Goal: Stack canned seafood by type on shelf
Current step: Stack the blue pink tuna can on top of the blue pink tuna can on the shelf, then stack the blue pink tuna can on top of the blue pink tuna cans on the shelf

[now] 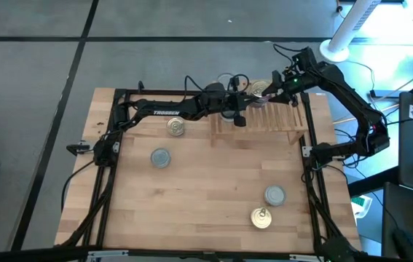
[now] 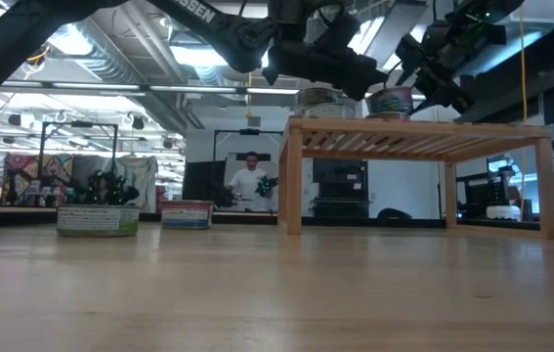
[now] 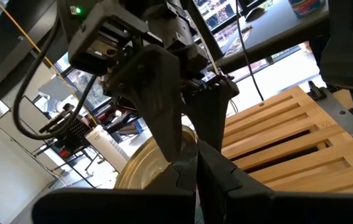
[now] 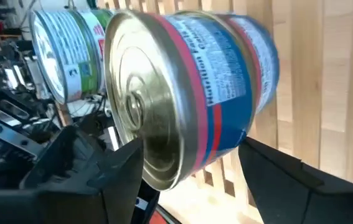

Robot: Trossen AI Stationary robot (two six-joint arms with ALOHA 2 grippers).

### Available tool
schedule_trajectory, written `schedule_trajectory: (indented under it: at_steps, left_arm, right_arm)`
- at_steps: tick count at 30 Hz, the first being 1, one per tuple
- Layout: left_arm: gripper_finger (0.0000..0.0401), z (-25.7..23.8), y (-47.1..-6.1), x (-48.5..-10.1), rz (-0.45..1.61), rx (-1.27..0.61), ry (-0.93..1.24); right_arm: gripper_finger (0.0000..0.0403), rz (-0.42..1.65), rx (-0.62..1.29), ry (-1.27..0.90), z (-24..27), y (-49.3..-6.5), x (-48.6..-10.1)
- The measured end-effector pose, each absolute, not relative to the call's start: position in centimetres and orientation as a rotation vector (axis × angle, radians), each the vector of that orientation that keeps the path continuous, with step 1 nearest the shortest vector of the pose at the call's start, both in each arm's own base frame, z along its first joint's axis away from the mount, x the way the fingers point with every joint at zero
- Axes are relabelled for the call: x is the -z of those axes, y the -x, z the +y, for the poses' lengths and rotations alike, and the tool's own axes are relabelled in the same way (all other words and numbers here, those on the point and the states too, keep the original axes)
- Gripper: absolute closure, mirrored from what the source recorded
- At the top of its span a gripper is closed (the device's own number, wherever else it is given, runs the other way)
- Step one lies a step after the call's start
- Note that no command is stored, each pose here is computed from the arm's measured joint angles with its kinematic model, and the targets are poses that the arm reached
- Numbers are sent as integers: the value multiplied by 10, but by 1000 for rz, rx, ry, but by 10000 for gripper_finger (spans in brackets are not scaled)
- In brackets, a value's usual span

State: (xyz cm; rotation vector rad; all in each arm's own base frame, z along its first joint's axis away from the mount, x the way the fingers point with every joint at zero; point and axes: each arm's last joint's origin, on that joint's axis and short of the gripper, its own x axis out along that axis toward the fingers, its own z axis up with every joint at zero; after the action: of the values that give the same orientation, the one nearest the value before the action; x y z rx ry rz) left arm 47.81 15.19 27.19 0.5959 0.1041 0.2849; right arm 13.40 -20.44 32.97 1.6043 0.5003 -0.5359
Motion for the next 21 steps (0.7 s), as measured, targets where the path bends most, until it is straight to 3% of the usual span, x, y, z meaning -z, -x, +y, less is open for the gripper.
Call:
schedule_trajectory:
  at_steps: [21]
  left_arm:
    - [401, 149, -478, -275, 80, -284, -482]
  right_arm:
    - [141, 554, 428, -1504, -193, -146, -333]
